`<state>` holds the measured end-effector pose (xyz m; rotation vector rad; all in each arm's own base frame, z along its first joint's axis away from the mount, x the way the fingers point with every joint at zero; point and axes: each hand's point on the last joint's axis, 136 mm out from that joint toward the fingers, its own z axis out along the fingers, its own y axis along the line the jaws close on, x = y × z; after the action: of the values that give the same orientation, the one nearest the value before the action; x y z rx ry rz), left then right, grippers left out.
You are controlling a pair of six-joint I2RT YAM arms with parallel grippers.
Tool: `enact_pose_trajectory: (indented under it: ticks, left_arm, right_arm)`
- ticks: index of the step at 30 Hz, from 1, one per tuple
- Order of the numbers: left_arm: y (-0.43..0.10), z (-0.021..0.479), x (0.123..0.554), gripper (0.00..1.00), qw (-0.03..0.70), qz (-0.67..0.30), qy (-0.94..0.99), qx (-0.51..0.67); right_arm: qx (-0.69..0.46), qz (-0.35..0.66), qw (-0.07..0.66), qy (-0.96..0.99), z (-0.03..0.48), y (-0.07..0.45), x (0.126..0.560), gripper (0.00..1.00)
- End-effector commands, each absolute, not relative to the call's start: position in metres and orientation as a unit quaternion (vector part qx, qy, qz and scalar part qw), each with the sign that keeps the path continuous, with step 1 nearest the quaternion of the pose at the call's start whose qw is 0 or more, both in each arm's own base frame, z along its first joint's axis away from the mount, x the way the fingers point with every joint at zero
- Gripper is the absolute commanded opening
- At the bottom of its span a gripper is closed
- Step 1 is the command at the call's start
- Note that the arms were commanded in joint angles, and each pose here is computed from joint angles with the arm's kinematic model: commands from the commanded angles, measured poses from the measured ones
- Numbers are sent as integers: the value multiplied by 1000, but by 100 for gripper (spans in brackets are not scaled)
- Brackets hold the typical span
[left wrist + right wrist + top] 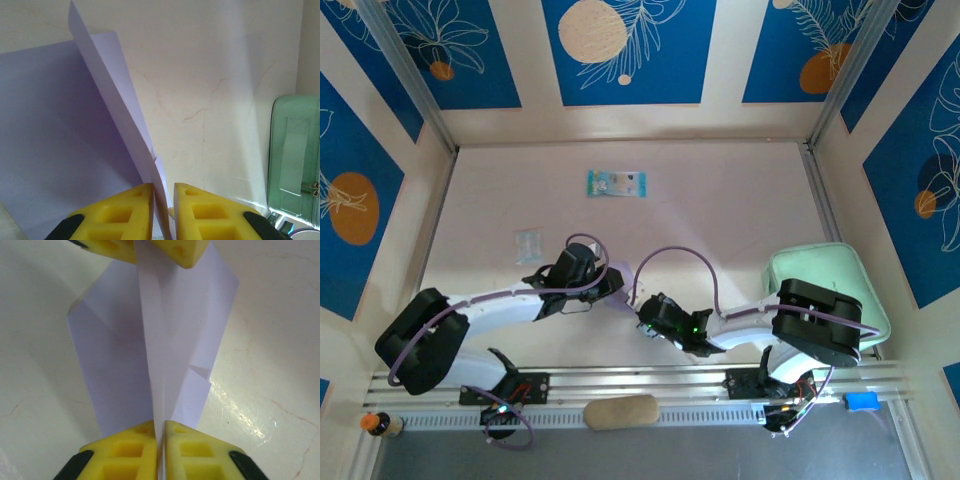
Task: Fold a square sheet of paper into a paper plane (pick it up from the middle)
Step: Perform the fourth fold on the wing at the bottom-center of the table.
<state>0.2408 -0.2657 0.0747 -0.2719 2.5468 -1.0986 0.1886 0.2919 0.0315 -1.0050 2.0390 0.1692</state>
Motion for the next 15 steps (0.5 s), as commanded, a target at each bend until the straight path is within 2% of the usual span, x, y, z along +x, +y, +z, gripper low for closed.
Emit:
enact_pose_trajectory:
  ticks: [1,6,15]
  left_arm:
    - [-264,84,244,18,185,-388,898,-93]
    - [-259,85,244,17,188,-384,899,-96]
    - [-256,82,244,11,185,-380,900,-105]
  right_arm:
    - [-384,80,418,820,36,297,191,8]
    - [-378,92,415,823,36,298,190,7]
    - [-375,83,418,823,37,295,194,16]
